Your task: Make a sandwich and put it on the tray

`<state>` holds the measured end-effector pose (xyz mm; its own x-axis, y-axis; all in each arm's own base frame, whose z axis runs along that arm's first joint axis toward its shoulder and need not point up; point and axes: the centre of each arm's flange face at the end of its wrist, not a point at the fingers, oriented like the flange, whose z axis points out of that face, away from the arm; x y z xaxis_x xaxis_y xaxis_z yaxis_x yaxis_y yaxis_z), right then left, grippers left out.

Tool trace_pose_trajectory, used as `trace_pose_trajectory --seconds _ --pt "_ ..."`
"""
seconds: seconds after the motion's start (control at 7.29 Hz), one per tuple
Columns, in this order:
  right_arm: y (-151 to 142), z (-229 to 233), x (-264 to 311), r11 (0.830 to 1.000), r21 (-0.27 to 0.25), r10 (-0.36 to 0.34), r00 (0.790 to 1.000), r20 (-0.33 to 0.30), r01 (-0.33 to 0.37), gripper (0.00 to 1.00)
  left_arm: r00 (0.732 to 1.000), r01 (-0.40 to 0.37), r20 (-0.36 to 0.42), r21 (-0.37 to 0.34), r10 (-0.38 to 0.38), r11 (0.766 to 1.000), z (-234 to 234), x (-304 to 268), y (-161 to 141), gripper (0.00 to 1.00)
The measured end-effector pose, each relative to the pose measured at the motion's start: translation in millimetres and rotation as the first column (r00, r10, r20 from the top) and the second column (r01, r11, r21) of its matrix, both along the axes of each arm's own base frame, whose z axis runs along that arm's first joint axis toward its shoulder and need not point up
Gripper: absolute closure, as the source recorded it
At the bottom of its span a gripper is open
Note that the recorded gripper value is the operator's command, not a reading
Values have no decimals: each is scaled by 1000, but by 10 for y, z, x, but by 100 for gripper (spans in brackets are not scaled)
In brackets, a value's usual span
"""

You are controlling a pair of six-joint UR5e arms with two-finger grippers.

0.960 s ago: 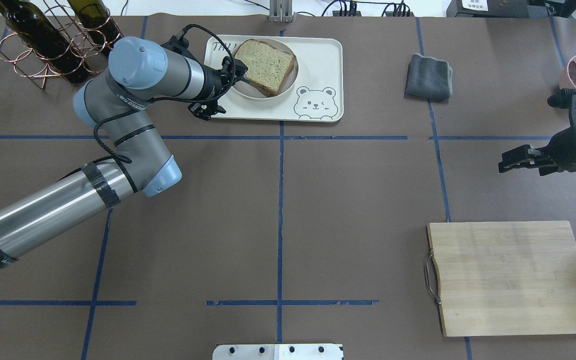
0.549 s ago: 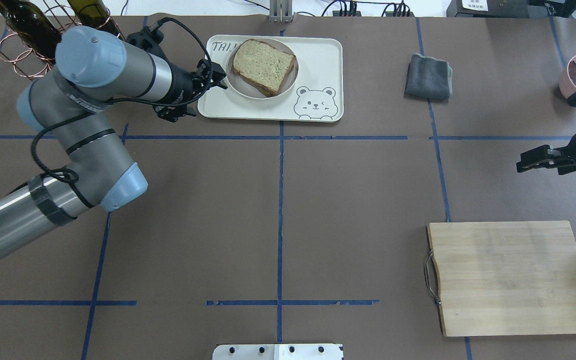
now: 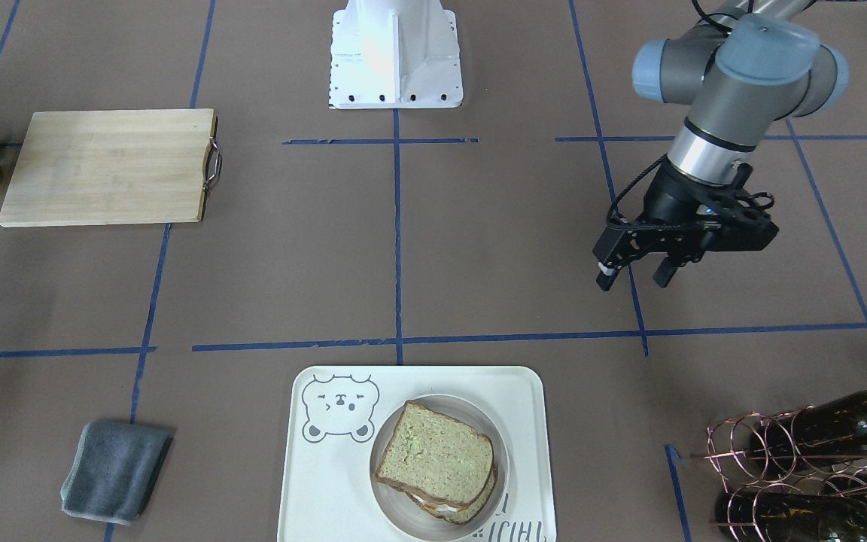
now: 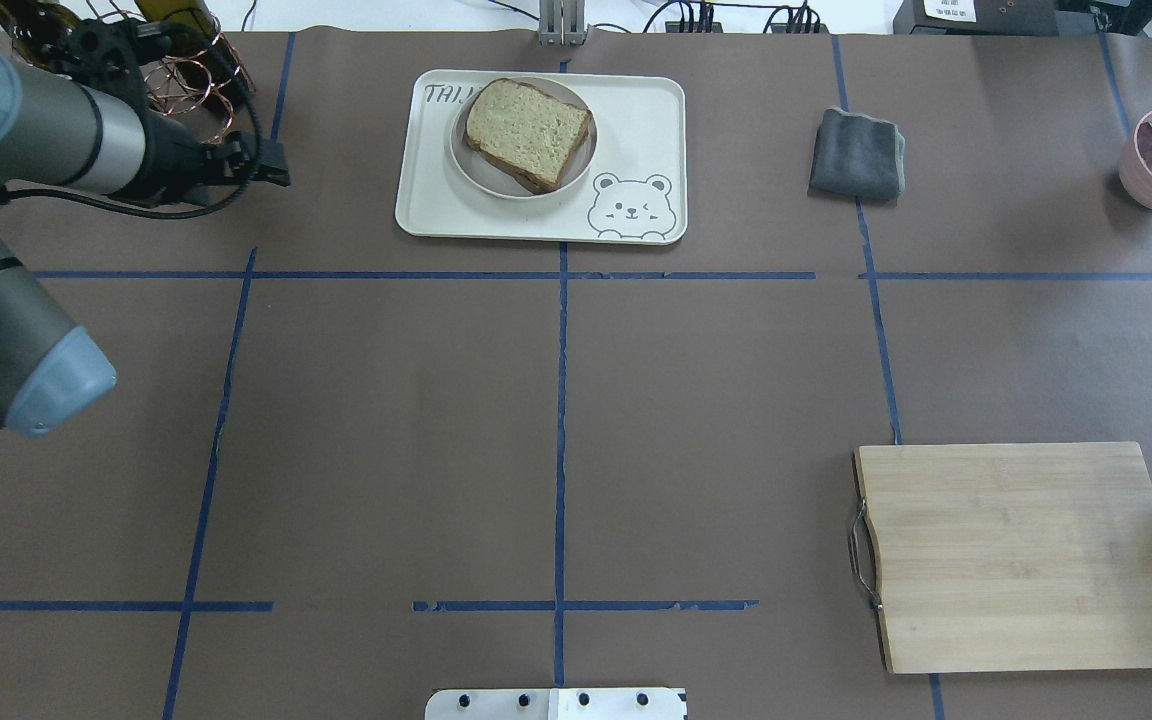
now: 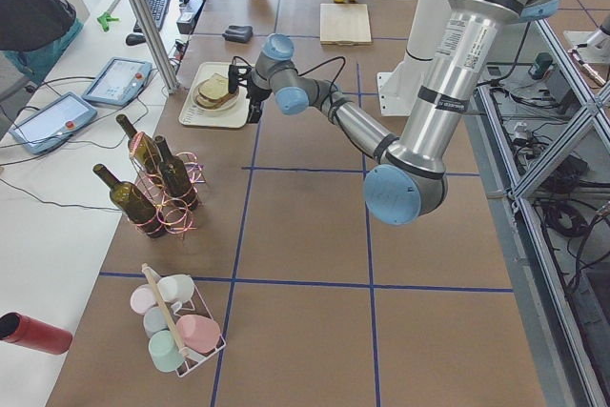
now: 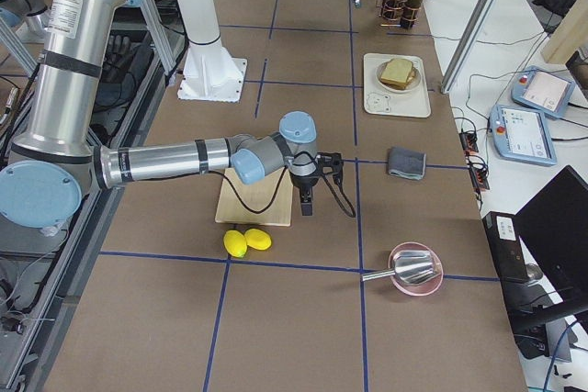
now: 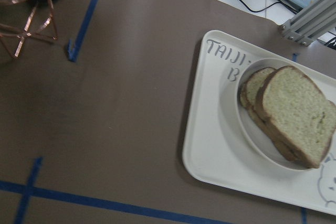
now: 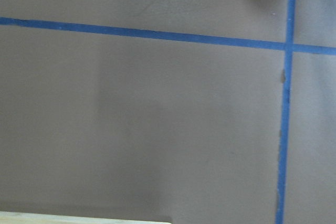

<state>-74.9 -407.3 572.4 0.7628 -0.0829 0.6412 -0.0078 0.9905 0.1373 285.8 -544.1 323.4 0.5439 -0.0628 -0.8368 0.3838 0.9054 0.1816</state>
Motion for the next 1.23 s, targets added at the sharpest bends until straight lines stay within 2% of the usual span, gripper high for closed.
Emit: trace_pose_trajectory --seconds 0.14,0.27,0.55,0.82,0.96,1.23 --pt "-15 92 256 999 8 -44 998 -39 44 0 995 -48 89 44 44 998 166 -373 -125 0" --pt "-66 117 503 997 5 -77 996 -49 78 0 983 -98 164 72 85 993 296 -748 -259 0" --pt "-284 -4 916 992 -6 -126 992 -24 126 0 952 -190 263 107 157 976 623 -1403 -429 0" --pt "-420 -22 1242 991 -8 -135 991 0 135 0 922 -280 312 121 231 952 1133 -2049 -449 0" --pt "-443 -25 1294 992 -2 -129 992 11 129 0 904 -329 323 113 279 937 1521 -2372 -365 0" --pt "-401 113 1319 992 -10 -126 992 18 126 0 885 -386 307 69 349 920 2384 -2997 27 0"
